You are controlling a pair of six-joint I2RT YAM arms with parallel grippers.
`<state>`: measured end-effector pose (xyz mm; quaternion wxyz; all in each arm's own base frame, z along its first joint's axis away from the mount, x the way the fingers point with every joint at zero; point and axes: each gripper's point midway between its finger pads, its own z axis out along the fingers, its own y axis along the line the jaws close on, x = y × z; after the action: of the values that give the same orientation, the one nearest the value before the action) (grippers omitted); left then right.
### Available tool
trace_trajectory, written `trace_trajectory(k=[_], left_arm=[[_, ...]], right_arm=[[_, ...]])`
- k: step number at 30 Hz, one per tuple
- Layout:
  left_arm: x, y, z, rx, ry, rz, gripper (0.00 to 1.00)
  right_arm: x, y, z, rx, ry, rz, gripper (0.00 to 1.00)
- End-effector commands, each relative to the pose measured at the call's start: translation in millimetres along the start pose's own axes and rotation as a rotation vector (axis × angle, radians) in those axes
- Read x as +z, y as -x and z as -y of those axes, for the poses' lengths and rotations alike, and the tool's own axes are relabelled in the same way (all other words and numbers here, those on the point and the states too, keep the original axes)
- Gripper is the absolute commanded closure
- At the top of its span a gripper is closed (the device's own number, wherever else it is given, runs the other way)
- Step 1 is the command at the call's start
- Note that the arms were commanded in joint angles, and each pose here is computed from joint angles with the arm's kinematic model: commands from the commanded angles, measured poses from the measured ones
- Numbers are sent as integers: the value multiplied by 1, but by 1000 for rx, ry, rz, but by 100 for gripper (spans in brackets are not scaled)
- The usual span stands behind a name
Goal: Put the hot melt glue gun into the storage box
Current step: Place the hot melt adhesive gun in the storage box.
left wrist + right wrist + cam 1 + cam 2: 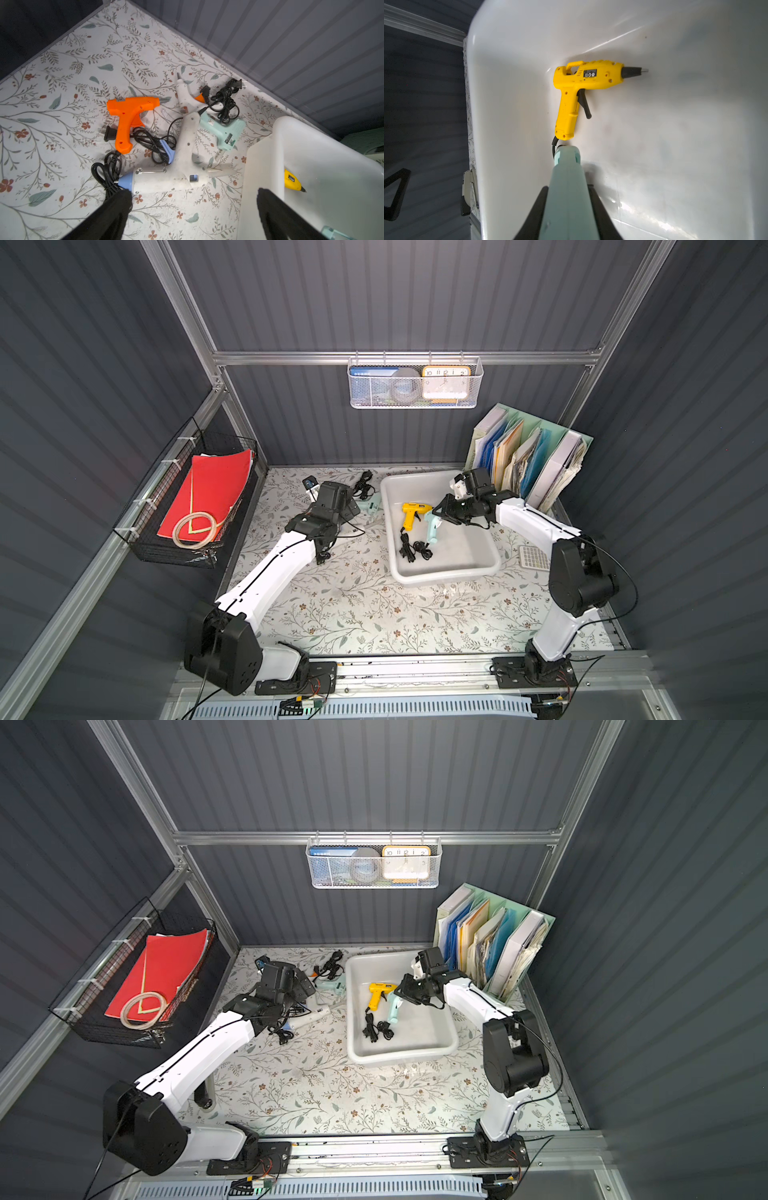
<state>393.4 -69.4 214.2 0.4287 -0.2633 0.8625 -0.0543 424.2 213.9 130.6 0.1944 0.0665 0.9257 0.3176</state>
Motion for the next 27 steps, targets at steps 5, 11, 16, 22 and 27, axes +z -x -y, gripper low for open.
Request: trace_trajectory(k=[5,11,16,22,27], left_arm=[[12,-8,-21,-68,38,-48,0],[22,-11,-25,-76,47,-70,0],[28,-14,-28,-80,55,-84,0],[32,-14,-32,-80,68,-85,0],[32,-14,-39,-81,86,-88,0]], right_arm=[[15,25,22,-67,-155,48,91],[31,37,50,-132,-289,60,73],[37,38,68,-156,-373,41,57],[27,43,75,-188,-444,63,41],[9,46,76,-216,-503,94,35]])
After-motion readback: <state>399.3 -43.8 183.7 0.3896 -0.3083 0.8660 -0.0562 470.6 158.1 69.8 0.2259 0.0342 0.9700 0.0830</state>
